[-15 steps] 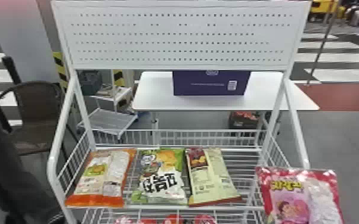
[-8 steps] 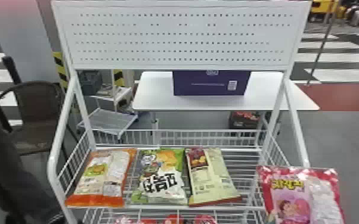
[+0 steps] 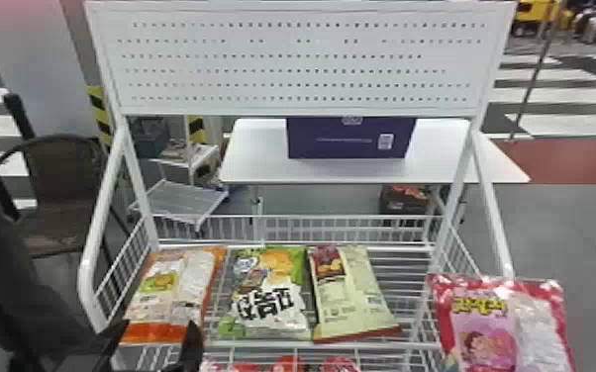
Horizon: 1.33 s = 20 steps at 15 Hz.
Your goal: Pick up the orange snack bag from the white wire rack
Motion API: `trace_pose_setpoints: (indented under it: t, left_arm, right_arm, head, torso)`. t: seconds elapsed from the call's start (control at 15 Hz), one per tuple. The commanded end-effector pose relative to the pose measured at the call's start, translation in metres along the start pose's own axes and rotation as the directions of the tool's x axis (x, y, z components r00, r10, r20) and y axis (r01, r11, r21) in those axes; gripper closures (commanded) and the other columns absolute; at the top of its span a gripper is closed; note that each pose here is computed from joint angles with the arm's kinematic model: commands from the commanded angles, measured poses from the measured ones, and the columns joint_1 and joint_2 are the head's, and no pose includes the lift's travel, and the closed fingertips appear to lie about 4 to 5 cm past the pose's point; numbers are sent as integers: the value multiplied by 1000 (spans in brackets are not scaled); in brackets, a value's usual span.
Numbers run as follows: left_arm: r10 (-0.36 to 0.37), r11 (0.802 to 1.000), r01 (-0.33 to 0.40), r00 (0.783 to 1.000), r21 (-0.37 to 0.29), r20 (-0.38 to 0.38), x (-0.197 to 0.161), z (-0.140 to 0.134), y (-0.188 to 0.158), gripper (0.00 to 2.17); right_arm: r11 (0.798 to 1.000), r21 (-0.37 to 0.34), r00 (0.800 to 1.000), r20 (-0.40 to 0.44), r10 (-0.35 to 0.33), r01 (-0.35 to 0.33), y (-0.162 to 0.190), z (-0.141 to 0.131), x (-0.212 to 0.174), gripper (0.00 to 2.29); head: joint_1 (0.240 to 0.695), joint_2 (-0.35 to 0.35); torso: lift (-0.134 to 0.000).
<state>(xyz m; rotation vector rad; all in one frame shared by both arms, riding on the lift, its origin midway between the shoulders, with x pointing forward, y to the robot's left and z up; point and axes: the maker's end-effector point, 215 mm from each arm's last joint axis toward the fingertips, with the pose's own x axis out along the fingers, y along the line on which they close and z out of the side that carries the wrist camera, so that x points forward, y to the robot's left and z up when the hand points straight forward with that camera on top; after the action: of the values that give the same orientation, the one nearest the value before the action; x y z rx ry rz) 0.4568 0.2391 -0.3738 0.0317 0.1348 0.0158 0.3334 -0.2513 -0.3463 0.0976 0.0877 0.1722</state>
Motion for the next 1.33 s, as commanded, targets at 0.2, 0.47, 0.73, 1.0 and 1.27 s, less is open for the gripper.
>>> trace_pose_setpoints:
  t: [0.2, 0.47, 0.73, 1.0, 1.27]
  left_arm:
    - [17, 997, -8, 994, 78, -112, 84, -14, 14, 39]
    - [10, 999, -1, 984, 55, -176, 110, -31, 22, 107]
    - [0, 999, 10, 980, 46, -198, 111, -37, 23, 275]
    - [3, 999, 8, 970, 46, -245, 111, -47, 25, 1261]
    - [9, 999, 2, 964, 40, -266, 108, -52, 26, 1659]
  right_arm:
    - [1000, 3, 1000, -5, -4, 4, -1, -3, 0, 2162]
    - [1000, 0, 1000, -10, -10, 10, -5, -7, 1, 2162]
    - [1000, 2, 1000, -8, -13, 13, -6, -7, 2, 2162]
    - [1000, 2, 1000, -4, -14, 14, -7, -6, 2, 2165]
    - [1000, 2, 1000, -6, -14, 14, -7, -6, 2, 2162]
  head:
    - [499, 0]
    - [499, 0]
    - [499, 0]
    - [499, 0]
    - [499, 0]
  torso:
    - [0]
    - [0]
    - [0]
    - [0]
    - [0]
